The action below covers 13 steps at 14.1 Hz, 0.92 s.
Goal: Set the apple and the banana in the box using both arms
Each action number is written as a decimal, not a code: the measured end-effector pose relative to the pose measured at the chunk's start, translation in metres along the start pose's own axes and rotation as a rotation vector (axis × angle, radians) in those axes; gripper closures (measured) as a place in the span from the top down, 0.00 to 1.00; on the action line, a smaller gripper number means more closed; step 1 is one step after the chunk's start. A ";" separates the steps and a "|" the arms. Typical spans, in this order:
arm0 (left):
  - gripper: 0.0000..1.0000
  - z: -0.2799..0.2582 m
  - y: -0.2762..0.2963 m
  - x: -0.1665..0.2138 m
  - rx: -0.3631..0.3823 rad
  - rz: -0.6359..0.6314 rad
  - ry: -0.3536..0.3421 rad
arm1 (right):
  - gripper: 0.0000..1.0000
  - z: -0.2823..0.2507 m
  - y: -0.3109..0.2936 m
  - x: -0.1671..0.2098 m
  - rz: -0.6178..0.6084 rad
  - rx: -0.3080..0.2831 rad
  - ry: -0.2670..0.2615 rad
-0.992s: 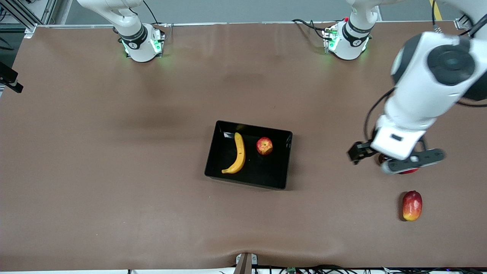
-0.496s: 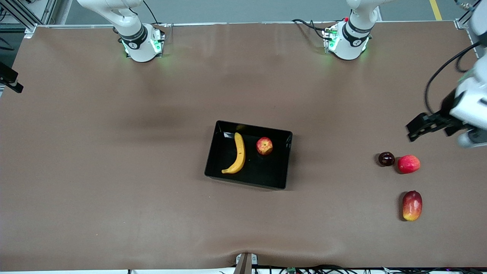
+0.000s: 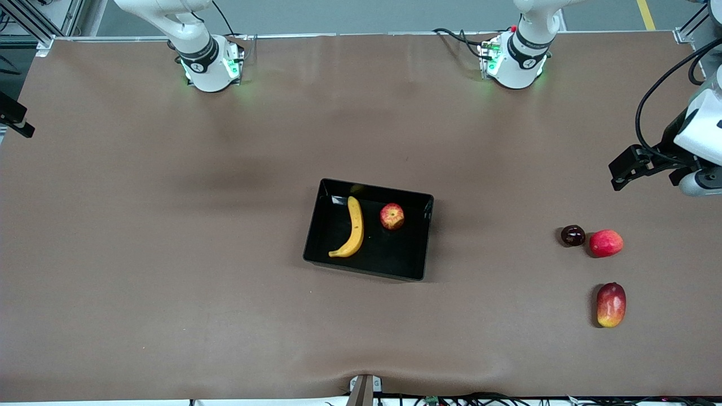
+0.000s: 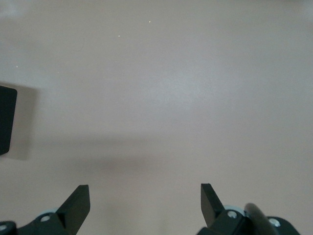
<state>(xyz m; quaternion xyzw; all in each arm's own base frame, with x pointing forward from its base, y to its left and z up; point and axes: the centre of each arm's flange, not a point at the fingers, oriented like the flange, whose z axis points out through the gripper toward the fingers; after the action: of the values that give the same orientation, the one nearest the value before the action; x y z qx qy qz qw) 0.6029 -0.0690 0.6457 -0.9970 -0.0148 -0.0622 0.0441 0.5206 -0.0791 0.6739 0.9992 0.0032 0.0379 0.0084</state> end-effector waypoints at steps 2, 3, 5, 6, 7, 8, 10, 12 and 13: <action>1.00 0.004 -0.006 0.000 -0.005 0.029 -0.012 | 1.00 0.000 0.000 0.000 0.000 0.000 0.000; 1.00 0.005 -0.007 -0.002 -0.009 0.034 -0.020 | 1.00 0.000 0.000 0.000 0.000 0.000 0.000; 1.00 0.004 -0.006 -0.011 -0.006 0.037 -0.030 | 1.00 0.000 0.000 0.000 0.000 0.000 0.000; 1.00 0.001 -0.006 -0.015 -0.002 0.038 -0.030 | 1.00 0.000 0.000 0.000 0.000 0.000 0.000; 1.00 -0.003 -0.005 -0.021 0.003 0.039 -0.031 | 1.00 0.000 0.000 0.000 0.000 0.000 0.000; 1.00 -0.006 -0.005 -0.028 0.008 0.039 -0.034 | 1.00 0.000 0.000 0.000 0.000 0.000 0.000; 1.00 -0.006 -0.006 -0.037 -0.005 0.034 -0.046 | 1.00 0.000 0.000 0.000 0.000 0.000 -0.001; 1.00 -0.004 -0.009 -0.041 -0.020 0.026 -0.054 | 1.00 0.000 0.000 0.000 0.000 0.000 -0.001; 1.00 -0.003 -0.010 -0.041 -0.021 0.023 -0.055 | 1.00 0.000 0.000 0.000 0.000 0.000 -0.001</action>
<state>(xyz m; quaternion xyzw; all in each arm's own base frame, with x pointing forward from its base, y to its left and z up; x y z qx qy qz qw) 0.5617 -0.0598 0.6448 -0.9988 -0.0039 -0.0341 0.0339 0.5206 -0.0790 0.6738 0.9993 0.0034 0.0375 0.0084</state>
